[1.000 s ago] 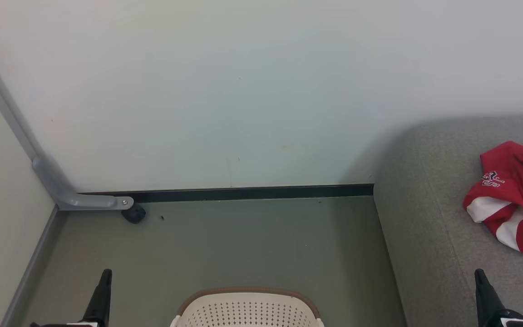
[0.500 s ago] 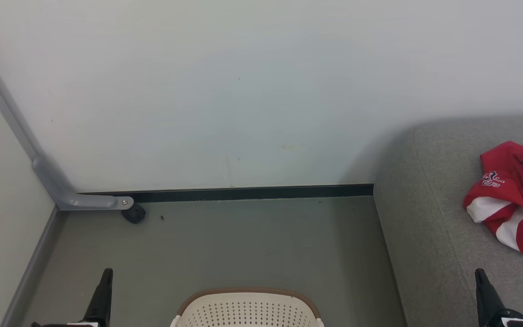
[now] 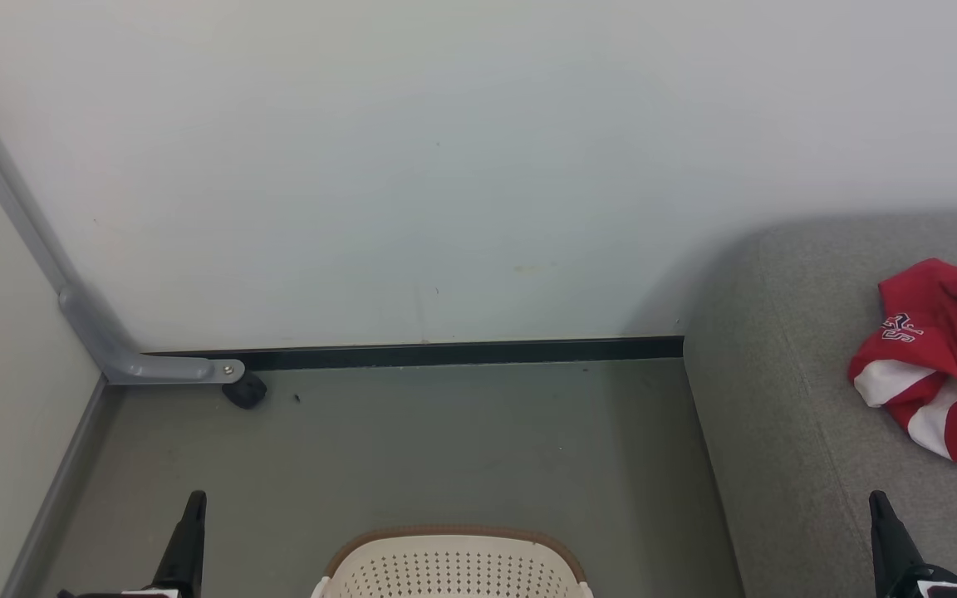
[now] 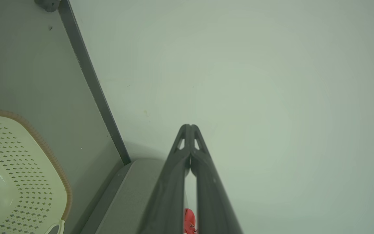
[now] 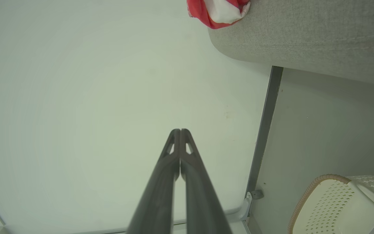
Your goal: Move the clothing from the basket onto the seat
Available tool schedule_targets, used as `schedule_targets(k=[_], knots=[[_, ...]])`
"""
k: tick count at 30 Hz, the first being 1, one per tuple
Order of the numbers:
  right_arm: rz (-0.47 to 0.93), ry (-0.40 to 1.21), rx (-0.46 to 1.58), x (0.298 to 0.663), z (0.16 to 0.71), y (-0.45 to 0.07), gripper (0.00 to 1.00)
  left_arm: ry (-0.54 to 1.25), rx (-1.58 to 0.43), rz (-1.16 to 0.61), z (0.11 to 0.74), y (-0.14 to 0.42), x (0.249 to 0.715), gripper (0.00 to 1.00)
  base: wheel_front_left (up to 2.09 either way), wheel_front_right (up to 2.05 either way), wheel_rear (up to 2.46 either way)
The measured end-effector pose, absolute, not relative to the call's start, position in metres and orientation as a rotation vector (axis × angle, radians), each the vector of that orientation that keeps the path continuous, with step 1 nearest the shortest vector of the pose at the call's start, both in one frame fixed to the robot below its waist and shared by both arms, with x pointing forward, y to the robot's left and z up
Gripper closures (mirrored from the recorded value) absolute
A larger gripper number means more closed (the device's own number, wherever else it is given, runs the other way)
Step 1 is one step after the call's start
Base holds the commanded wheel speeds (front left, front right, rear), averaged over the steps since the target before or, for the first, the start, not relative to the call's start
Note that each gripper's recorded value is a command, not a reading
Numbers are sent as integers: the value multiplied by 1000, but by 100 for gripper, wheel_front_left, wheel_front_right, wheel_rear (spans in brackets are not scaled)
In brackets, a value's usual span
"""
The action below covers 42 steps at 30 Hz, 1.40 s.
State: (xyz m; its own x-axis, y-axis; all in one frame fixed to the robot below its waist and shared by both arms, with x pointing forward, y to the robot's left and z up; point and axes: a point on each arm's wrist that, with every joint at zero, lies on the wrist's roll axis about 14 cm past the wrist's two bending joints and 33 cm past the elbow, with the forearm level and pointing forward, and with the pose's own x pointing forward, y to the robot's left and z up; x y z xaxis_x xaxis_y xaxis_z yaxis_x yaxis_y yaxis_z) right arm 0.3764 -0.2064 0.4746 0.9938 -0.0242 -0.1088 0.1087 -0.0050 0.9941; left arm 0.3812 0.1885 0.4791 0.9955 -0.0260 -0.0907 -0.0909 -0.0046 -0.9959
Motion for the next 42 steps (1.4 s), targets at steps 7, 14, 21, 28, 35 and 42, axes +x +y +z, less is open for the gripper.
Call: schedule_targets(k=[7,14,21,28,35,42], knots=[[-105,66,1573,376,475,-206,100,92,-1576,51,479,189,381,100,0,0,0],[-105,66,1573,376,475,-206,100,91,-1576,51,479,189,381,100,0,0,0],[-105,66,1573,376,475,-206,100,91,-1576,51,479,189,381,100,0,0,0],[-104,66,1573,376,475,-206,100,91,-1576,51,479,189,381,100,0,0,0],[-104,66,1573,376,475,-206,100,91,-1576,50,479,189,381,100,0,0,0],[-104,66,1573,376,475,-206,100,91,-1576,50,479,189,381,100,0,0,0]])
